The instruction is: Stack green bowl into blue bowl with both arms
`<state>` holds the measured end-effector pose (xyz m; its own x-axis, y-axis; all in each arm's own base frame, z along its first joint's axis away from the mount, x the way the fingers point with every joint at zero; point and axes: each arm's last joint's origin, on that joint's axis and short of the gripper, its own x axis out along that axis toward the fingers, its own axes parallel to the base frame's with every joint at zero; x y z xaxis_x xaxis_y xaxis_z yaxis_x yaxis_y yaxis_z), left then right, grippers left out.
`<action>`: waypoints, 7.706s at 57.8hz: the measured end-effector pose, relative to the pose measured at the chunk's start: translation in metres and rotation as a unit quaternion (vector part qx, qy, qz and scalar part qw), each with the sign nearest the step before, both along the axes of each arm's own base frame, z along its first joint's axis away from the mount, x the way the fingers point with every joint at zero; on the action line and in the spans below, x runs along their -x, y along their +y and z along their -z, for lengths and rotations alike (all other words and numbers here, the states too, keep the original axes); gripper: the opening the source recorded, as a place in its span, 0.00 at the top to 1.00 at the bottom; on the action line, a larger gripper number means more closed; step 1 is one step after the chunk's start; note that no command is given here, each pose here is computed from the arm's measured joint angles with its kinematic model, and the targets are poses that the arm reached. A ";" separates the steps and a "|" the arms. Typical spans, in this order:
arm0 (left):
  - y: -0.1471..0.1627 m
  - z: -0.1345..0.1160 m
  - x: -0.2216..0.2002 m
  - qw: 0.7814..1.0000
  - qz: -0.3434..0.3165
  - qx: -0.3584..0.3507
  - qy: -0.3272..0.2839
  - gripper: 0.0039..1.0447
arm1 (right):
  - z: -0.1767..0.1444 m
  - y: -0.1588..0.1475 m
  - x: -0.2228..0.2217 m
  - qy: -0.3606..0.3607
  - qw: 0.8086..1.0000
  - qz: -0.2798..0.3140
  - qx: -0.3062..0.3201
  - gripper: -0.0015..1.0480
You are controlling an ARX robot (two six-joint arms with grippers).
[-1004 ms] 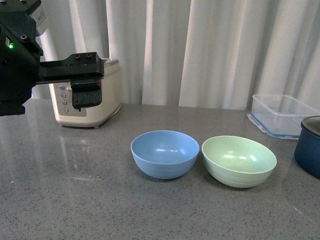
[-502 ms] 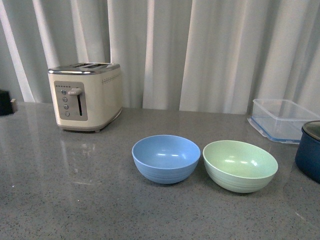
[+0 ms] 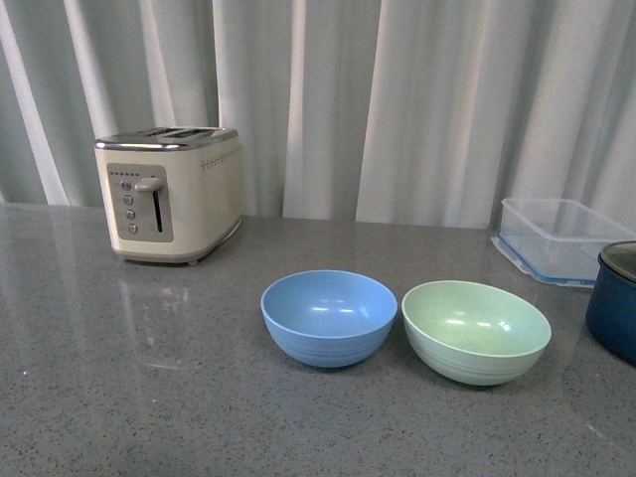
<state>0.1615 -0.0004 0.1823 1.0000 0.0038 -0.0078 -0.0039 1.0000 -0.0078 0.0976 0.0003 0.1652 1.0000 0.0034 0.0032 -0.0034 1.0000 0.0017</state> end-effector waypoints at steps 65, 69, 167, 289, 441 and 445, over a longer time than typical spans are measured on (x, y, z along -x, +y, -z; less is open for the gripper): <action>0.000 0.008 0.048 1.000 0.002 0.000 -0.017 0.97 | 0.000 0.000 0.000 0.000 1.000 0.000 0.000 0.10; 0.000 0.008 0.049 1.000 0.002 0.000 -0.016 0.97 | 0.000 0.000 0.000 0.000 1.000 0.000 0.000 0.10; 0.000 0.012 0.065 1.000 0.002 -0.002 -0.013 0.06 | -0.061 0.056 -0.245 0.442 0.893 -0.072 -0.042 0.10; 0.000 0.012 0.065 1.000 0.002 -0.002 -0.013 0.06 | -0.033 0.022 -0.294 0.423 0.902 -0.082 -0.035 0.99; 0.000 0.012 0.065 1.000 0.002 -0.002 -0.013 0.06 | -0.084 0.101 -0.319 0.362 0.899 -0.241 -0.054 0.10; 0.000 0.012 0.065 1.000 0.002 -0.002 -0.013 0.06 | -0.090 0.096 -0.308 0.356 0.902 -0.238 -0.055 0.09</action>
